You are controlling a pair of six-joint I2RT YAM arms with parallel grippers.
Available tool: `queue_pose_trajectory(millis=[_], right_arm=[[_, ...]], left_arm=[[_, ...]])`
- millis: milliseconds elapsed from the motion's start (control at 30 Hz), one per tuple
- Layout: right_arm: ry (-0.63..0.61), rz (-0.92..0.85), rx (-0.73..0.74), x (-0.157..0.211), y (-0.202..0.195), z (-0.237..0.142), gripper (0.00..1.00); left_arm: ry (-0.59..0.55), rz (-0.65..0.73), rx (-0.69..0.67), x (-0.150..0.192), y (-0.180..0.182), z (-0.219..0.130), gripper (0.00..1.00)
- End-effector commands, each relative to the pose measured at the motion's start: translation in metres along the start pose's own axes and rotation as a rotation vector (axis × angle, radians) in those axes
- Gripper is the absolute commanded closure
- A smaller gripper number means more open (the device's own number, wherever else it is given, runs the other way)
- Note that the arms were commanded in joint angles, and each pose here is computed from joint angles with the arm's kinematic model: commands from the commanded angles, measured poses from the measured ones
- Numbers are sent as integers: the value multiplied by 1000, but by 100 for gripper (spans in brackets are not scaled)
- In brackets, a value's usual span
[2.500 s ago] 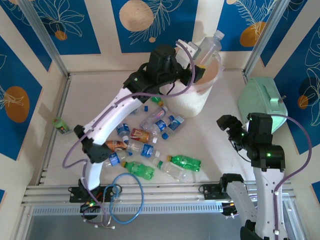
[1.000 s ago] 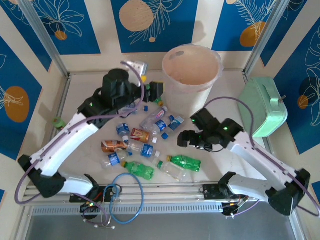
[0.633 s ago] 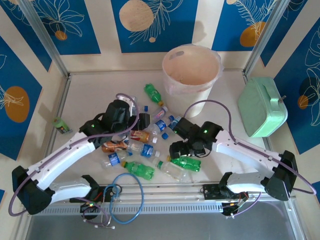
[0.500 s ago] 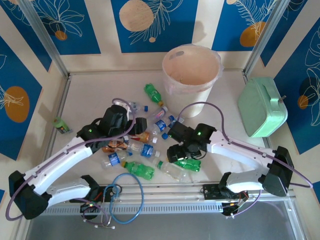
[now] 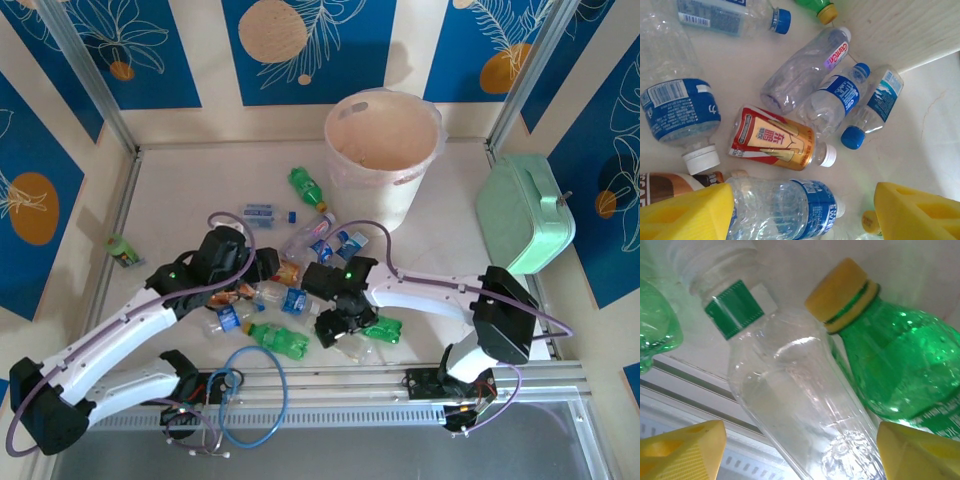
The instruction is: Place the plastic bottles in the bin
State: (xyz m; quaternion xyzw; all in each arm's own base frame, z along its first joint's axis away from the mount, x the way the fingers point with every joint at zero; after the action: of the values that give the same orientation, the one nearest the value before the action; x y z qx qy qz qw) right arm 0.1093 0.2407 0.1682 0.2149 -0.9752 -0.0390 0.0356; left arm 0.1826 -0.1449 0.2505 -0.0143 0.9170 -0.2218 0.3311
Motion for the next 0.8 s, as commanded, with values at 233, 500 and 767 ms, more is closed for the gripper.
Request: queue_pose_trajectory(millis=[233, 500, 767], right_arm=[[94, -93, 76, 8, 10, 15, 20], [106, -68, 217, 5, 5, 29, 20], [81, -75, 231, -8, 12, 33, 27]], left_arm=[[-45, -32, -2, -2, 7, -9, 25], [-17, -44, -3, -2, 8, 1, 26], [-25, -65, -10, 2, 13, 1, 26]])
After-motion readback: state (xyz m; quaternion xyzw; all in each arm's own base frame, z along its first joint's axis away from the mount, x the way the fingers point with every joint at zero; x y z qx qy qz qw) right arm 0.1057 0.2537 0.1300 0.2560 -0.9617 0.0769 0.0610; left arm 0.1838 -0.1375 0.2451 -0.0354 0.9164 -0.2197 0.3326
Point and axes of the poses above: each hand's point on the last joint's axis, 136 mm out from that joint toward the fingers, its own z axis out along the fingers, its own y axis along the line the jaws close on, x = y × z, the point moved 9 cm from there along -z, back along the fingers, and after that the axes turned 3 degrees about z, right-handed, at the moved point
